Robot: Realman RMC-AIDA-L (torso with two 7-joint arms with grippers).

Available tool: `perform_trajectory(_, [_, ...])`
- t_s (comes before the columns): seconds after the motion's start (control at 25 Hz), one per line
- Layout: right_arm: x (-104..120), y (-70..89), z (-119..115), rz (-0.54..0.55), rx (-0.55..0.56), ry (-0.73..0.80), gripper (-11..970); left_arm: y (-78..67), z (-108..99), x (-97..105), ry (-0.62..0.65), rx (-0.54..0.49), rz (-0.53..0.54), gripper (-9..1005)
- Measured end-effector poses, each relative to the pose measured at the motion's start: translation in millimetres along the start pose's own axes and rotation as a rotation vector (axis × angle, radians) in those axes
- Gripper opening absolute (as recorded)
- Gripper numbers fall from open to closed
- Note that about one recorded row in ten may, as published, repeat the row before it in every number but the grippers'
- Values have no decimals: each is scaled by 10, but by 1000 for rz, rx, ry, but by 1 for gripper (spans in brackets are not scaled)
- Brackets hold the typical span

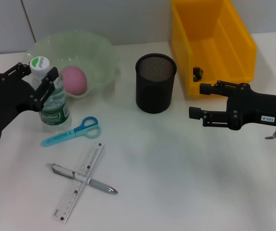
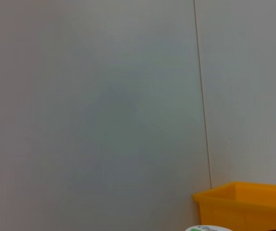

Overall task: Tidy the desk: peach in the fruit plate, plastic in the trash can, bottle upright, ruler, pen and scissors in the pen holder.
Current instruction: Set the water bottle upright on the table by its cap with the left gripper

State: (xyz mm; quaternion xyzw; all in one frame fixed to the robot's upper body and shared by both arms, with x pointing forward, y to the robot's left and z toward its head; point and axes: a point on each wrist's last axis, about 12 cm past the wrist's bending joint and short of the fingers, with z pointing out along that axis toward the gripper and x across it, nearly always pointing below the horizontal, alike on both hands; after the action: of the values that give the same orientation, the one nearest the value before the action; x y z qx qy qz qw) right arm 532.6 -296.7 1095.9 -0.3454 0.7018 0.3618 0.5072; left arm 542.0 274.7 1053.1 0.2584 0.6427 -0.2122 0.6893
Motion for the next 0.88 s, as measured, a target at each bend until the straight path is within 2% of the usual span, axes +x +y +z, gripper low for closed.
perform_trajectory(0.88, [31,18,15,16,-7,0,816,-9,-2,25,8,-11,2,532])
